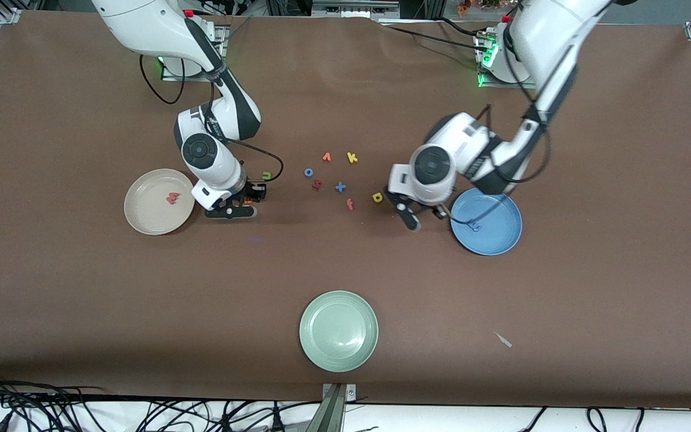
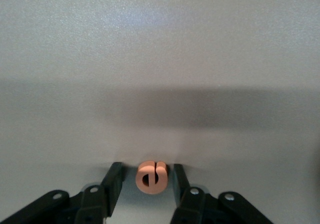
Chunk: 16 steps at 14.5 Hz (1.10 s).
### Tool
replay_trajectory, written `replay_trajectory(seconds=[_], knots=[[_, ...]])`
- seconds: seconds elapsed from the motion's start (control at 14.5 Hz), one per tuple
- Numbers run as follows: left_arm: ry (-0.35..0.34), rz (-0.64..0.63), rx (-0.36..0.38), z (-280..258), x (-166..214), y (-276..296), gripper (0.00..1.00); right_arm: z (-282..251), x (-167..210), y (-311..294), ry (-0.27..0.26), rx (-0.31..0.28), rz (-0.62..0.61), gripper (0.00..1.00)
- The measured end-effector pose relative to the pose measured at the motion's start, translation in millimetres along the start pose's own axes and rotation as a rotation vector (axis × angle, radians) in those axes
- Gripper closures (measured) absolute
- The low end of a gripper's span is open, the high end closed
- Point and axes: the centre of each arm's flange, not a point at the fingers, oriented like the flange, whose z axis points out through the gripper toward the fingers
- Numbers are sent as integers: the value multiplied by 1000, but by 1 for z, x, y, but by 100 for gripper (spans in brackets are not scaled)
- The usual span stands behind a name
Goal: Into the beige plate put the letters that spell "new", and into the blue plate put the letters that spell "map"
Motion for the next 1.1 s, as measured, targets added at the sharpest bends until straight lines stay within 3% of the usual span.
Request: replay_trajectory(seconds=[0.28,0.41,0.48,0.62,0.9,1.1], knots=[[-7,30,-51,22,-51,-67,71,-2,0,-1,1,1,-8,72],[-14,29,-70,33,-61,-77,67,-2,0,-1,-10,-2,-16,72],[-16,30,-76,36,-62,-78,61,-5,0,-2,-33,-10,-18,72],[-14,32,-77,36,-59,-75,40,-22,7,1,-91,-28,-40,72],[35,-59,-132,24,-40,-54,1,-67,28,67,-141,-49,-141,72],[55,-183,-158,12,-19,-31,0,-74,29,115,-156,-50,-196,72]])
